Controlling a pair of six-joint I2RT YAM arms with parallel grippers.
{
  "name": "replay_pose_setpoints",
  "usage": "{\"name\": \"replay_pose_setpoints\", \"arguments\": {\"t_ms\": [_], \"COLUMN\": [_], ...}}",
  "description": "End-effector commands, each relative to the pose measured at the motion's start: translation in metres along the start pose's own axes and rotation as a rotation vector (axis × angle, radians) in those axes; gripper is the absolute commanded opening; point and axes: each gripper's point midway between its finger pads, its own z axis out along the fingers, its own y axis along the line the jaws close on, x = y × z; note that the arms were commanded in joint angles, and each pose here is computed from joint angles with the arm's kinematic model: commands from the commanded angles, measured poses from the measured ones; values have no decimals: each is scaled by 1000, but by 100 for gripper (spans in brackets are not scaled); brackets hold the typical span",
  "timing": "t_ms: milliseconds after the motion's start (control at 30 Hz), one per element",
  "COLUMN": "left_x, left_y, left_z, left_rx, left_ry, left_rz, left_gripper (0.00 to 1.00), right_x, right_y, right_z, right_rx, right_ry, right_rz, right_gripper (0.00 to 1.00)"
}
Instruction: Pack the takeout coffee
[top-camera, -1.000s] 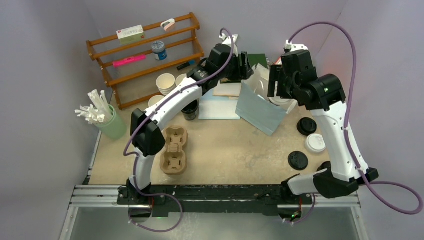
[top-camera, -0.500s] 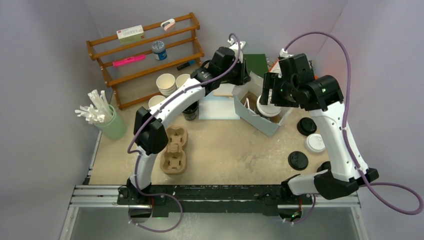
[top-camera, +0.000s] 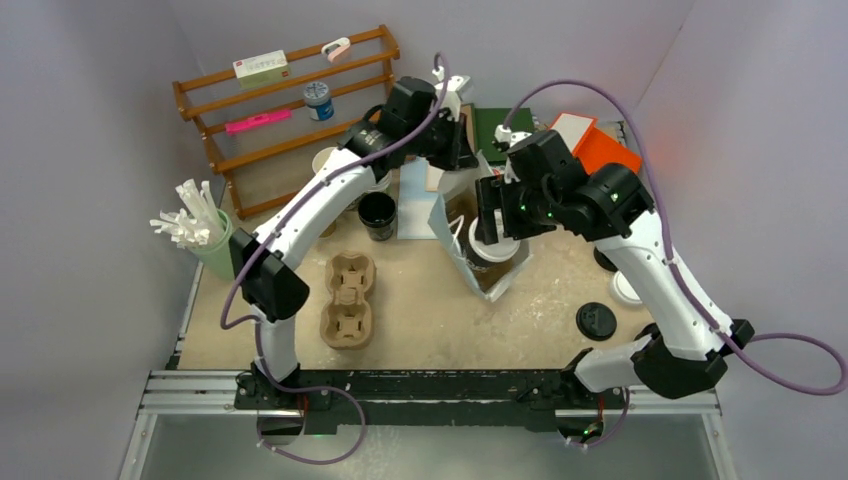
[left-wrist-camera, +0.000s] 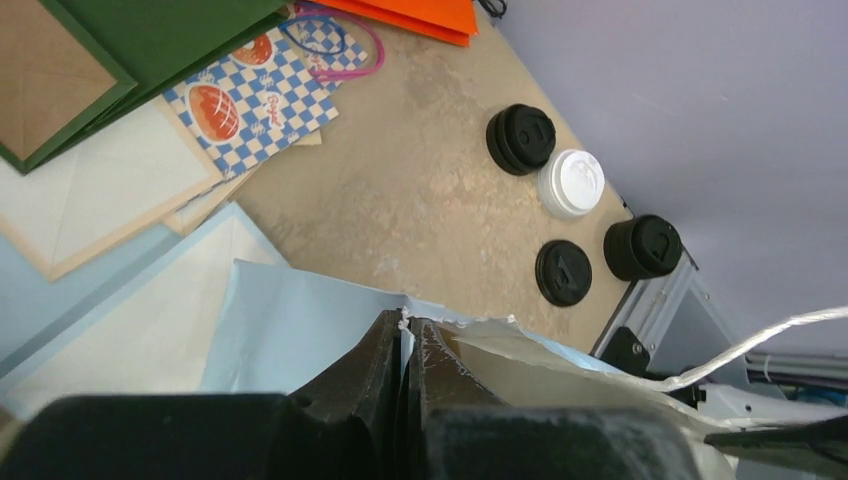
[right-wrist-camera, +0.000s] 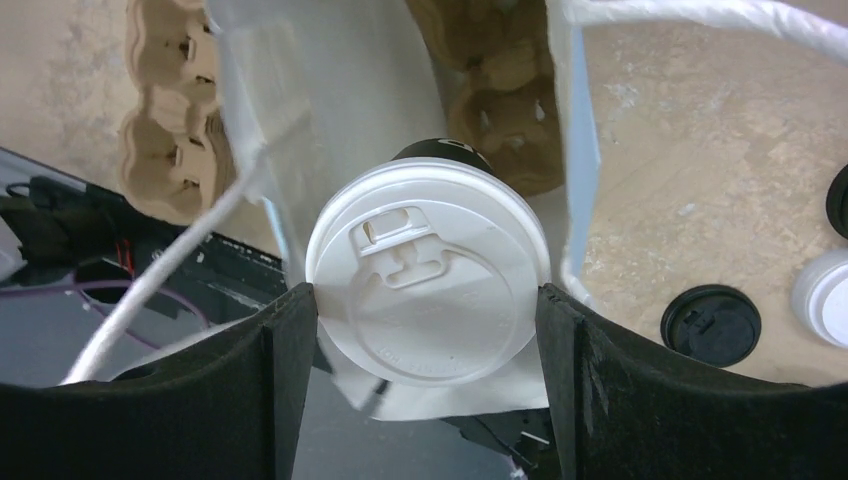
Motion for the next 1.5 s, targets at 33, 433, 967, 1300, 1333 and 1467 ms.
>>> {"name": "replay_pose_setpoints", "arguments": {"t_ms": [33, 433, 967, 1300, 1333, 1467], "left_x": [-2, 25, 37, 43, 47, 53], "left_y": [-23, -52, -78, -85, -85, -81], "left_z": [-55, -81, -71, -49, -47, -40], "left_rx": [92, 193, 401, 469, 478, 478], "left_ry": [36, 26, -33, 31, 49, 83], "left_rz": [65, 184, 94, 65, 57, 55], "left_gripper": [0, 0, 0, 0, 0, 0], "right_x": [8, 18, 87, 94, 93, 99], "right_y": [8, 26, 59, 31, 33, 38], "right_z": [1, 7, 33, 41, 43, 49], "right_rx": [19, 31, -44, 90, 86, 58], "right_ry": [-4, -166, -100, -118, -128, -103], "right_rz": [-80, -258, -303, -312, -306, -337], "right_gripper": [28, 28, 29, 29, 29, 29]}}
